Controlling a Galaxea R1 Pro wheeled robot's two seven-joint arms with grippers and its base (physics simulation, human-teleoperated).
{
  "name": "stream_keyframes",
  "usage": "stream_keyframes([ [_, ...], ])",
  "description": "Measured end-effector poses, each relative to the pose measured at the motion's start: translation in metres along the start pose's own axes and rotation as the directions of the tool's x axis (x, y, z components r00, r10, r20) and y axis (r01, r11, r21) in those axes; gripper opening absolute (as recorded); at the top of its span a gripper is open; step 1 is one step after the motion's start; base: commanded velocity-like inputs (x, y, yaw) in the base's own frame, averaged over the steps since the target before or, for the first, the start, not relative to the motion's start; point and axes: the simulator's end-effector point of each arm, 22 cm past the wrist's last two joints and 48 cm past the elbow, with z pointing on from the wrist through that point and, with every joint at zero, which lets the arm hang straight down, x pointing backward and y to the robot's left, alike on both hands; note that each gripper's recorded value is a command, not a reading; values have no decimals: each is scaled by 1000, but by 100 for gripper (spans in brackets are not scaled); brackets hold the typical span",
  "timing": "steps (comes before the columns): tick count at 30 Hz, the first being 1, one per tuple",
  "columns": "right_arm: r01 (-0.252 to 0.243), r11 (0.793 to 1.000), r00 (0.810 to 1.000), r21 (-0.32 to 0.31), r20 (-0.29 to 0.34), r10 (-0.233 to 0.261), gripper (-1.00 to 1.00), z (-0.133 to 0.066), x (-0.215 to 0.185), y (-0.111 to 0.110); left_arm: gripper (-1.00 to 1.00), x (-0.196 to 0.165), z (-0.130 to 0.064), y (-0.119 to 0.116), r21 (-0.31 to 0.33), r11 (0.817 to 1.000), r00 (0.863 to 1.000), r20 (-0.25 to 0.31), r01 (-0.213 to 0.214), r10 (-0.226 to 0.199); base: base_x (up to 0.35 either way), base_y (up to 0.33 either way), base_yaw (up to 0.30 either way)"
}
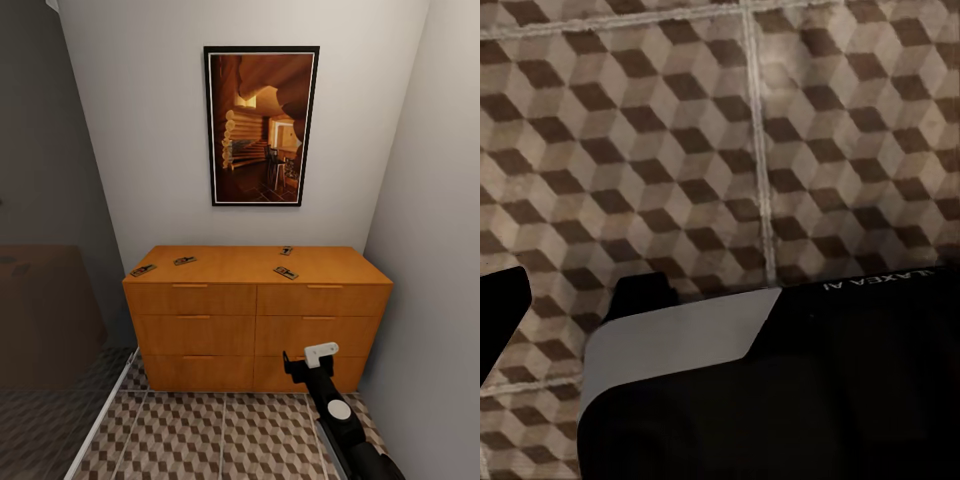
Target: Take the four mousetraps from the cabinet in the bathroom and place them on the bathroom floor. Make sure all four end up on the same floor surface, and ensure that at least two of them are either under or directly next to the same bathroom sink.
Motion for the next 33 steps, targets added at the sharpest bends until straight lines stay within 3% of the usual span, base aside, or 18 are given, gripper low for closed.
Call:
stream_keyframes([
  [15, -1, 1000, 1000, -31, 6, 1, 100, -1, -2, 14, 100, 84, 8, -2, 5, 1000, 986, -165, 18, -16, 0, 0, 0],
  [22, 0, 999, 1000, -48, 5, 0, 100, -1, -2, 18, 100, 86, 11, -5, 12, 995, 987, -126, 98, -96, 0, 0, 0],
  [33, 1, 999, 1000, -50, 5, -1, 100, -1, -2, 19, 100, 87, 11, -5, 12, 992, 986, -112, 122, -120, 0, 0, 0],
])
